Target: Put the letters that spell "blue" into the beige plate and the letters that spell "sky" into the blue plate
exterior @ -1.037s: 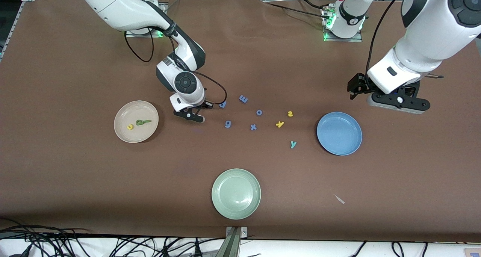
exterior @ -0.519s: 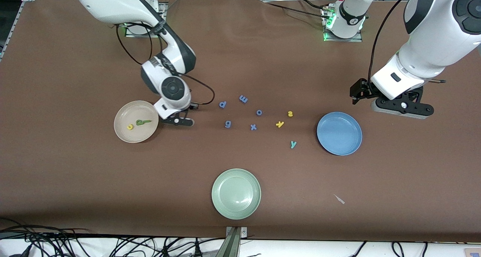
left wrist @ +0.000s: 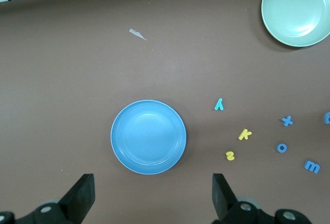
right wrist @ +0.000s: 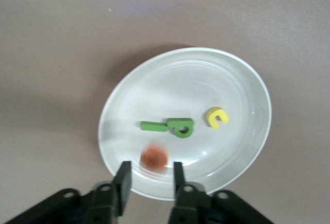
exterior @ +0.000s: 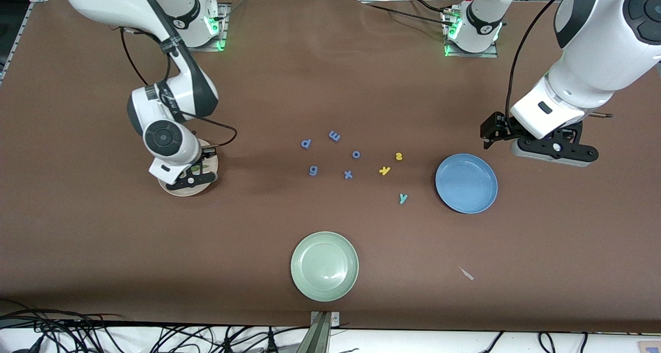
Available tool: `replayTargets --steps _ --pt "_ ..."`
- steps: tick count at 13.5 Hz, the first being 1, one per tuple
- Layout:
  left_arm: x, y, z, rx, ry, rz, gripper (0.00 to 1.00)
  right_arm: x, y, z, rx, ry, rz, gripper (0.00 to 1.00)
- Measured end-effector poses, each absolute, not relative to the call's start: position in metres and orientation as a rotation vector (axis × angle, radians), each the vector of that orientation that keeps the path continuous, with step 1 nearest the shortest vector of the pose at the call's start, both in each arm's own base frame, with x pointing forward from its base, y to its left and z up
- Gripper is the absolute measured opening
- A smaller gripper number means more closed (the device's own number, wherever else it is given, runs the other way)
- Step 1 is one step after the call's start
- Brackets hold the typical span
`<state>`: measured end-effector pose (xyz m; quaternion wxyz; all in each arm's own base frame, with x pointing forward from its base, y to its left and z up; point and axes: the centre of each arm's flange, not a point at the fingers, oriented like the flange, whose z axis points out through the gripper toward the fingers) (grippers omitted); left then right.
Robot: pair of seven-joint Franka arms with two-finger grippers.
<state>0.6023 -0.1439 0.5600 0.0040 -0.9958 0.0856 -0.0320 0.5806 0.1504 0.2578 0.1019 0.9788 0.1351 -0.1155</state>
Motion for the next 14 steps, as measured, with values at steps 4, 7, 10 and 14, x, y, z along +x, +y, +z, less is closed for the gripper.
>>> replayTargets --steps 4,7,10,14 --pt "0.603 -0.144 0.559 -3.117 0.27 -0.1 1.0 0.588 0.163 0.284 3.003 0.314 -0.32 0.86" --pt "0.602 -0.147 0.559 -3.111 0.281 -0.102 1.0 0.6 0.166 0.353 3.01 0.283 -0.297 1.0" --pt "0.602 -0.148 0.559 -3.111 0.282 -0.103 1.0 0.599 0.162 0.467 3.016 0.248 -0.281 1.0" --pt "0.602 -0.147 0.56 -3.111 0.281 -0.104 1.0 0.584 0.139 0.558 3.039 0.19 -0.172 1.0"
